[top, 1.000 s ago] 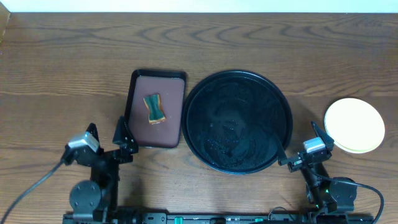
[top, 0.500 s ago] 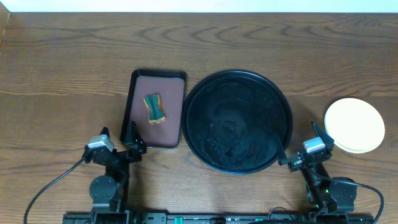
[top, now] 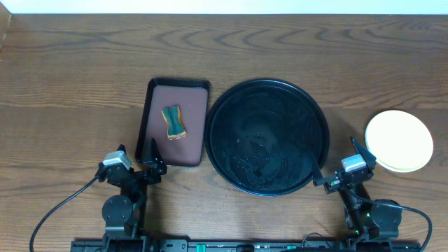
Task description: Clean dirty plates on tray and stack at the side
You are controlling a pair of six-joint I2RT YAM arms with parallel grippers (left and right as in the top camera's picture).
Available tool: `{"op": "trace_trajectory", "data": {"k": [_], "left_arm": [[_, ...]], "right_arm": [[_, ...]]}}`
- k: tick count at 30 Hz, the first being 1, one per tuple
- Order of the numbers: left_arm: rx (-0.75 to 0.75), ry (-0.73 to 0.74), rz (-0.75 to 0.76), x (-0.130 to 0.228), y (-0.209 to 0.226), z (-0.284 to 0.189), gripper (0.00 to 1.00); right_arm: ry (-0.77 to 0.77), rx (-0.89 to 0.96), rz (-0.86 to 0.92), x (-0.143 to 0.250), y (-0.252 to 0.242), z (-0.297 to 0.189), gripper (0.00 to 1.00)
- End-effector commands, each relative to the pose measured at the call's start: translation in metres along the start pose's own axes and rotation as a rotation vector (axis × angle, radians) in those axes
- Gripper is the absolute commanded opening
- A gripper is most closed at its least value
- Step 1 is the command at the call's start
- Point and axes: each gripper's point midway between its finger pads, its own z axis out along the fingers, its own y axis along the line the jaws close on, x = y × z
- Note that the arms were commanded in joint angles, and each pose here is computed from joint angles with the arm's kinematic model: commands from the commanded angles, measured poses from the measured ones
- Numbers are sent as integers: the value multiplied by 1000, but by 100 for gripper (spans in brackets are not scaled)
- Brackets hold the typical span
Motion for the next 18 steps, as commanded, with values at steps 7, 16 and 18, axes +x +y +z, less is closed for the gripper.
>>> {"op": "trace_trajectory", "data": {"k": [7, 16, 18], "left_arm": [[-34, 67, 22, 19, 8, 1, 86], [-34, 67, 22, 19, 8, 1, 86], [-34, 67, 22, 19, 8, 1, 86]], "right_arm": [[0, 9, -7, 1, -2, 0, 99], [1, 9, -7, 1, -2, 0, 99], [1, 9, -7, 1, -2, 0, 99]]}}
